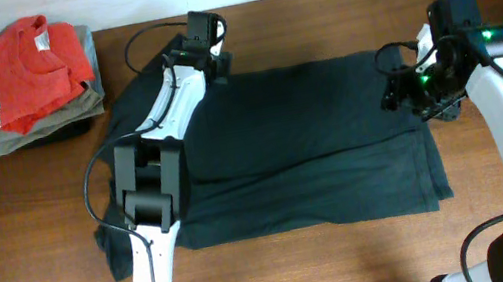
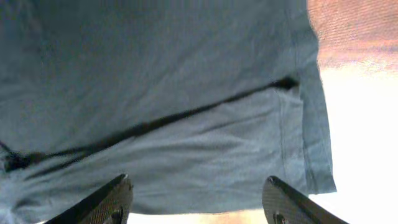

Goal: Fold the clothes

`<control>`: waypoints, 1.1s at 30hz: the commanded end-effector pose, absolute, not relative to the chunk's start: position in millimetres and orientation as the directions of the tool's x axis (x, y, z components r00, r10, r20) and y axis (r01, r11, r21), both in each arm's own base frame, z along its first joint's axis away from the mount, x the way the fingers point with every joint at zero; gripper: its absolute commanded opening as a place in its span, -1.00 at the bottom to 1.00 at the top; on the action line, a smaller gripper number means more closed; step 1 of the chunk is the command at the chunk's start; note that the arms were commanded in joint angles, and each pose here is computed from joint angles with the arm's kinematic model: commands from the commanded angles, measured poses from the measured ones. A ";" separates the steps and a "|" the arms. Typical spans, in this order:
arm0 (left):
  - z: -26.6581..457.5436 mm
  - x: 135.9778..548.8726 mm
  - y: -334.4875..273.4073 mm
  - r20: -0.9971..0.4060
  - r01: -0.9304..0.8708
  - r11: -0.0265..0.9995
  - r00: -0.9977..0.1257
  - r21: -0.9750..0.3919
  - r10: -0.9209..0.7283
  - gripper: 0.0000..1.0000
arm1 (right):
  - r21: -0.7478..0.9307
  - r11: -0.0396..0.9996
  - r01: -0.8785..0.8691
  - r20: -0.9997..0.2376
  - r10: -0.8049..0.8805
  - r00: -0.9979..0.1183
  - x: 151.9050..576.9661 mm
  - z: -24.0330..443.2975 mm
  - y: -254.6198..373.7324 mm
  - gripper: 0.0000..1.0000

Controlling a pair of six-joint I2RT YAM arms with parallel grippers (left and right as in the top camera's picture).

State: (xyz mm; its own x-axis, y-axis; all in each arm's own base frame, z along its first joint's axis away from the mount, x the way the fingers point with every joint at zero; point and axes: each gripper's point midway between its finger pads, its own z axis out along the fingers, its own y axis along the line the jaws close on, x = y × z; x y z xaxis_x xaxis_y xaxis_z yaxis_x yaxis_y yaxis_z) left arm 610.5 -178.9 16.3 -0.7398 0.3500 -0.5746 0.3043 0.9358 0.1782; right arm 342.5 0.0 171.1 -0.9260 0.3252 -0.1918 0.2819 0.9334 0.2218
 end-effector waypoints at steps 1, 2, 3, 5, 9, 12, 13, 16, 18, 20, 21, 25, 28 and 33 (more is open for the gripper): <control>18.1 619.4 -169.1 -0.592 0.256 0.948 -0.740 0.191 0.319 -0.38 | 0.193 0.945 0.266 -0.270 0.311 -0.911 358.5 176.2 -6.2 0.39; 19.2 621.3 -167.9 -0.598 0.251 0.949 -0.737 0.190 0.314 -0.54 | 0.184 0.947 0.262 -0.323 0.310 -0.894 370.3 180.1 -10.5 0.39; 20.6 623.4 -166.8 -0.607 0.240 0.953 -0.735 0.184 0.302 -0.53 | 0.183 0.949 0.257 -0.382 0.310 -0.871 384.8 185.1 -14.6 0.39; 23.8 627.3 -167.6 -0.625 0.233 0.956 -0.723 0.180 0.294 -0.49 | 0.146 0.956 0.255 -0.493 0.293 -0.819 420.8 186.3 -27.7 0.46; 23.2 626.6 -167.7 -0.622 0.235 0.956 -0.726 0.178 0.294 -0.77 | 0.005 0.974 0.228 -0.527 0.196 -0.827 483.7 148.6 -51.8 0.50; 23.1 625.6 -171.1 -0.622 0.241 0.954 -0.724 0.177 0.298 -0.77 | -0.063 0.976 0.208 -0.495 0.150 -0.856 533.9 110.4 -63.6 0.50; 23.2 625.4 -172.0 -0.622 0.242 0.954 -0.723 0.177 0.300 -0.77 | -0.086 0.971 0.223 -0.493 0.153 -0.857 547.4 98.0 -70.3 0.47; 21.7 623.9 -170.9 -0.615 0.243 0.953 -0.729 0.178 0.301 -0.77 | -0.069 0.960 0.273 -0.466 0.211 -0.859 555.1 68.6 -82.0 0.21; 21.4 623.5 -170.9 -0.613 0.243 0.953 -0.731 0.178 0.301 -0.76 | -0.054 0.954 0.295 -0.454 0.239 -0.858 554.0 59.1 -91.7 0.02; 21.4 623.4 -170.9 -0.613 0.244 0.953 -0.731 0.178 0.301 -0.75 | -0.016 0.957 0.291 -0.449 0.253 -0.857 556.5 52.0 -92.8 0.02; 21.2 623.2 -171.3 -0.612 0.244 0.953 -0.731 0.178 0.302 -0.75 | -0.005 0.954 0.299 -0.448 0.265 -0.854 558.2 46.6 -94.2 0.02; 21.2 623.3 -170.8 -0.612 0.243 0.953 -0.731 0.178 0.301 -0.78 | 0.047 0.950 0.308 -0.420 0.299 -0.857 560.0 25.8 -85.8 0.09; 20.3 622.3 -170.2 -0.607 0.244 0.953 -0.735 0.178 0.302 -0.95 | 0.064 0.952 0.301 -0.391 0.301 -0.870 558.1 10.0 -81.5 0.09; 21.4 623.5 -170.6 -0.613 0.243 0.953 -0.731 0.178 0.301 -0.99 | 0.071 0.946 0.317 -0.389 0.319 -0.864 558.7 7.1 -81.6 -0.59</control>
